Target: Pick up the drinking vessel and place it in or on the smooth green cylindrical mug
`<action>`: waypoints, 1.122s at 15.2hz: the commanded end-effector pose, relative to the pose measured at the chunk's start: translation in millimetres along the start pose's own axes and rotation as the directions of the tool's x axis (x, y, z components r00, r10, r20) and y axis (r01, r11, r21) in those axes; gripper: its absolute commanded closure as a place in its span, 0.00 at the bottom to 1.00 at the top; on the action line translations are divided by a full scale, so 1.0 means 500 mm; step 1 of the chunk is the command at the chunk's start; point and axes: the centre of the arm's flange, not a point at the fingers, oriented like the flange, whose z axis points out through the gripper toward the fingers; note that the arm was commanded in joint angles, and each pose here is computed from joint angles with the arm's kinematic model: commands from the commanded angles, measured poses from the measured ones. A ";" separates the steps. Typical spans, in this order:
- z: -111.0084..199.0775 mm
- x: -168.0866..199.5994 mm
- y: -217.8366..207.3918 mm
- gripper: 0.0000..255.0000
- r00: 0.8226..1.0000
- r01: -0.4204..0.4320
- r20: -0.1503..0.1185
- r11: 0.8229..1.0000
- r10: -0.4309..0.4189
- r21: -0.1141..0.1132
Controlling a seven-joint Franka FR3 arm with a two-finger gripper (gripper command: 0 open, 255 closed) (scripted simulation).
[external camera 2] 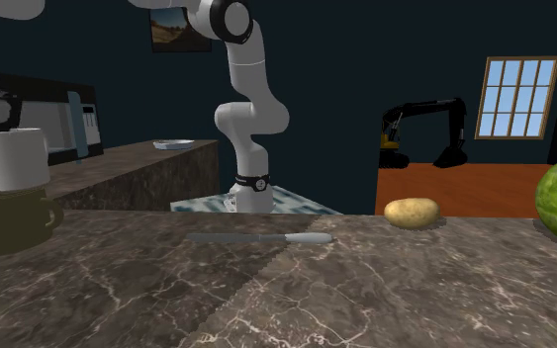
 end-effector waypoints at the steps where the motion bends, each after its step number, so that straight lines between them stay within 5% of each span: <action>1: 0.001 0.000 0.000 0.00 1.000 0.000 0.000 1.000 0.000 0.001; 5: 0.001 0.000 0.000 0.00 1.000 0.000 0.000 1.000 0.000 0.001; 9: -0.099 0.000 0.000 0.00 1.000 0.000 0.000 1.000 0.000 0.001; 17: -0.099 0.000 0.000 0.00 1.000 0.000 0.000 1.000 0.000 0.001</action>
